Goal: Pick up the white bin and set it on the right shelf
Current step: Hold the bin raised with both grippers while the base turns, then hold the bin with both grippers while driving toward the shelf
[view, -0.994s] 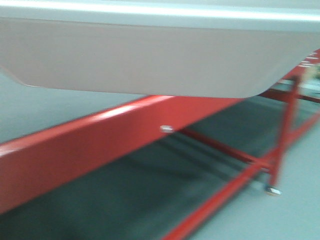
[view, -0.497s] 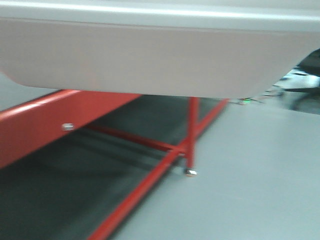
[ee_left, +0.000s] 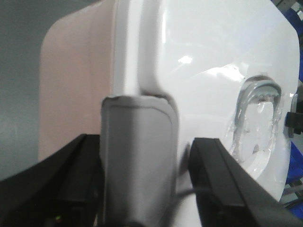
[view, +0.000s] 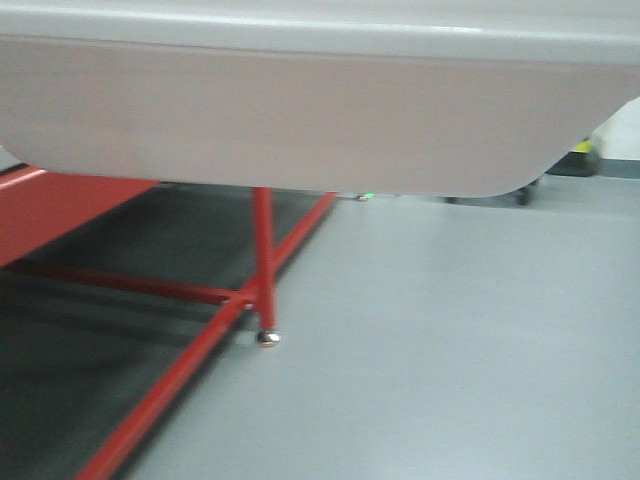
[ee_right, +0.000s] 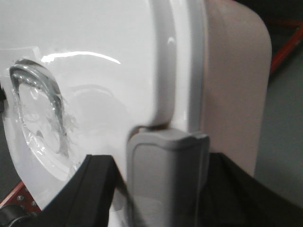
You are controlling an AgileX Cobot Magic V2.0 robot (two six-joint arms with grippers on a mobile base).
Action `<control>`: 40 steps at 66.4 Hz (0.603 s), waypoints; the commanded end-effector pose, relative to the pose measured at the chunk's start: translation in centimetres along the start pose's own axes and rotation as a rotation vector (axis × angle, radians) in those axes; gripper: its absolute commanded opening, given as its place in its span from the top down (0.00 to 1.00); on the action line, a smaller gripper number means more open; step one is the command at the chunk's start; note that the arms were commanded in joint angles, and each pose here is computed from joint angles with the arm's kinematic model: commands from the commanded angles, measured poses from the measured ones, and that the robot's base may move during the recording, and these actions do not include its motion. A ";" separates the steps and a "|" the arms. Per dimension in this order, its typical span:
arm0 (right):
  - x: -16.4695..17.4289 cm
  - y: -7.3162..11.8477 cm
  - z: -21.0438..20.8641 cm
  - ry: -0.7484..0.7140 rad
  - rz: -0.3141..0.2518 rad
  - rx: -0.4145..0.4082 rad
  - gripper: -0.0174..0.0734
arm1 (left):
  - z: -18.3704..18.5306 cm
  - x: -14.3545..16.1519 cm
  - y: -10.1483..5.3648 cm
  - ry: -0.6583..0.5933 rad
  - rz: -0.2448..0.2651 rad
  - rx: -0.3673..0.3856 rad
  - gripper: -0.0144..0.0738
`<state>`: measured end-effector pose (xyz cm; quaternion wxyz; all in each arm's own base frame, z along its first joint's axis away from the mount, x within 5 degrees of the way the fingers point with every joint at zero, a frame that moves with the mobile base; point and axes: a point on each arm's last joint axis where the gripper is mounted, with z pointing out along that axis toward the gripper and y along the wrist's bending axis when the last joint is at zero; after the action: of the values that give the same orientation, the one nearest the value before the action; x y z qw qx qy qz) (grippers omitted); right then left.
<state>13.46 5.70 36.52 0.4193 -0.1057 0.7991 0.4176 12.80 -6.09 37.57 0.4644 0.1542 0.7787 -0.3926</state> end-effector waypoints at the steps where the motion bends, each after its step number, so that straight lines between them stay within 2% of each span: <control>1: -0.7 3.1 -0.7 -0.043 0.021 -0.241 0.41 | -0.8 -0.4 -3.4 0.006 -0.016 0.277 0.56; 40: -0.7 3.1 -0.7 -0.043 0.021 -0.241 0.41 | -0.8 -0.4 -3.4 0.006 -0.016 0.277 0.56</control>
<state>13.43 5.71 36.54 0.4199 -0.1061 0.7989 0.4174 12.80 -6.09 37.57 0.4644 0.1542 0.7787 -0.3926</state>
